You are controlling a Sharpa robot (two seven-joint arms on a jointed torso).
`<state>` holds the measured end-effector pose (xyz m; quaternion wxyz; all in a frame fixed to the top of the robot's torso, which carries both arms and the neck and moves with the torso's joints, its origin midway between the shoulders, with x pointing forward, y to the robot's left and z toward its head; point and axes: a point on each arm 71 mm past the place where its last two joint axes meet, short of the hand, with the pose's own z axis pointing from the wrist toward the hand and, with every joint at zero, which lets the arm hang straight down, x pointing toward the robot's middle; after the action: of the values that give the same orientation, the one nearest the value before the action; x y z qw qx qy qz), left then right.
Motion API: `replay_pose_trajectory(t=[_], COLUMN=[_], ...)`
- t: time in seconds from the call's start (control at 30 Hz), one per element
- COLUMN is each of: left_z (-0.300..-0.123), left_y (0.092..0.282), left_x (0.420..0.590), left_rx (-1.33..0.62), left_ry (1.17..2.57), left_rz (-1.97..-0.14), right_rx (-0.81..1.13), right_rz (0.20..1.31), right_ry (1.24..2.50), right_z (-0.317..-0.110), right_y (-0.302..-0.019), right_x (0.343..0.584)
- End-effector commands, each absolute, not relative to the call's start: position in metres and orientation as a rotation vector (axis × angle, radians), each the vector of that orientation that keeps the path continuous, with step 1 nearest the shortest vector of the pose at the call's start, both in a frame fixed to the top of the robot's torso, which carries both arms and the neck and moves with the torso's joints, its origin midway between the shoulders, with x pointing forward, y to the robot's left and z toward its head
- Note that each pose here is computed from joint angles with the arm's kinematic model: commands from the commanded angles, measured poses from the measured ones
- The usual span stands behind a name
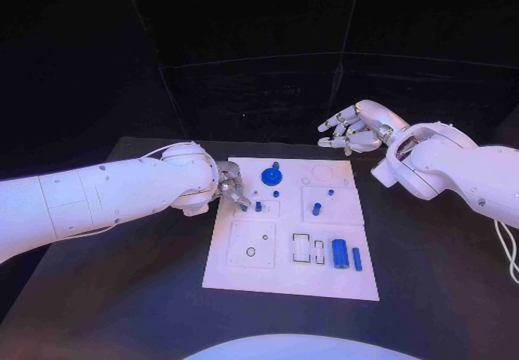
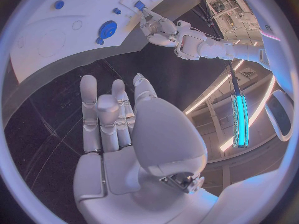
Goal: Assemble the parts on the task board
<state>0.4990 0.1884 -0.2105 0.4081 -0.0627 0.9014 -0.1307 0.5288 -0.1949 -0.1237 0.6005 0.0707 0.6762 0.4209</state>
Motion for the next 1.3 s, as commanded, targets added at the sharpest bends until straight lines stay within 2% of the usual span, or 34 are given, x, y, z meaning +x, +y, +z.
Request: replay_pose_trajectory(t=[0.03, 0.67, 1.3], left_z=[-0.2108, -0.2117, -0.2143], left_y=[0.1881, 0.1852, 0.1825], left_x=[0.4986, 0.4961, 0.5036], left_rx=[-0.135, -0.113, -0.113], left_ry=[2.286, 2.308, 2.318], left_rz=[-0.308, -0.303, -0.277], right_rx=[0.159, 0.156, 0.155], right_rz=[0.984, 0.988, 0.989], right_ry=[1.56, 1.564, 1.563], right_z=[-0.1218, -0.1221, -0.1221], right_y=[-0.1936, -0.1927, -0.1921], right_x=[0.5286, 0.5288, 0.5289])
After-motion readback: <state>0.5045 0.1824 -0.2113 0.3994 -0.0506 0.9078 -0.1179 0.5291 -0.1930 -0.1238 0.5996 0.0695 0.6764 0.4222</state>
